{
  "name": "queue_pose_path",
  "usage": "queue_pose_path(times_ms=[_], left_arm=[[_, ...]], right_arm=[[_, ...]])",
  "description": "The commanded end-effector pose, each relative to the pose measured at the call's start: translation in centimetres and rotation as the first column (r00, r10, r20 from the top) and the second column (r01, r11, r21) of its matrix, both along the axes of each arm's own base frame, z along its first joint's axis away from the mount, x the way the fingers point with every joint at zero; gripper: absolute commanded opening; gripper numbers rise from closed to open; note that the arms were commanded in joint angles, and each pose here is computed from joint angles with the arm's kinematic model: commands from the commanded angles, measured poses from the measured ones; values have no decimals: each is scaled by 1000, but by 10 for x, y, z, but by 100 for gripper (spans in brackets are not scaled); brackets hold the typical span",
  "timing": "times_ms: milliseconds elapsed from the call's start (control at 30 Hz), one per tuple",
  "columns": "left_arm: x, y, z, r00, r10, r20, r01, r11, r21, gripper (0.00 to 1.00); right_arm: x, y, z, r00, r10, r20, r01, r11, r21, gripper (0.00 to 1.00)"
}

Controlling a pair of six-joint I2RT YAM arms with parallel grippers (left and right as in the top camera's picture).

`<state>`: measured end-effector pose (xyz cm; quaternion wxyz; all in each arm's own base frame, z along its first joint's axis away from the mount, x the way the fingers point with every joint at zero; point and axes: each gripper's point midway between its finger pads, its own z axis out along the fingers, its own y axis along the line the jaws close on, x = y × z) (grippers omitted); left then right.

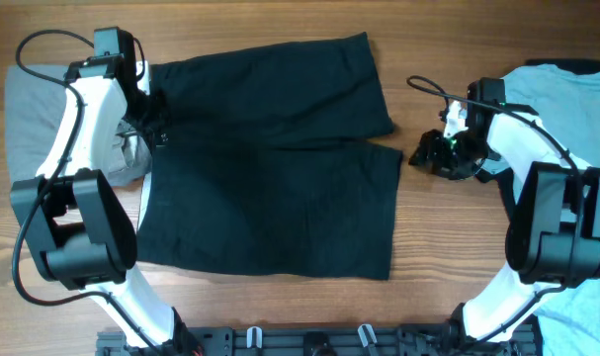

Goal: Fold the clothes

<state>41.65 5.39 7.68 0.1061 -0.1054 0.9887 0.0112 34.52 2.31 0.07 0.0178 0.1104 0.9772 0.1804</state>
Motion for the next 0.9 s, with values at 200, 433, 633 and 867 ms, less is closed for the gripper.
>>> queue_pose_path(times_ms=[200,433,633,867], left_arm=[[6,2,11,999,13,36,-13,1000,-5,4],[6,2,11,999,13,35,-13,1000,-5,4],[2,1,10,1000,13,16,-13,1000,-7,4],[1,1,10,1000,13,13,-13,1000,-8,4]], right_arm=[[-56,-9,-55,967,-34,-252,-32,967,-253,56],[-59,-8,-55,968,17,-252,-129,892,-434,55],[-63,-18,-51,964,23,-266,-162,844,-512,56],[-44,32,-47,945,263,-193,-305,922,-237,60]])
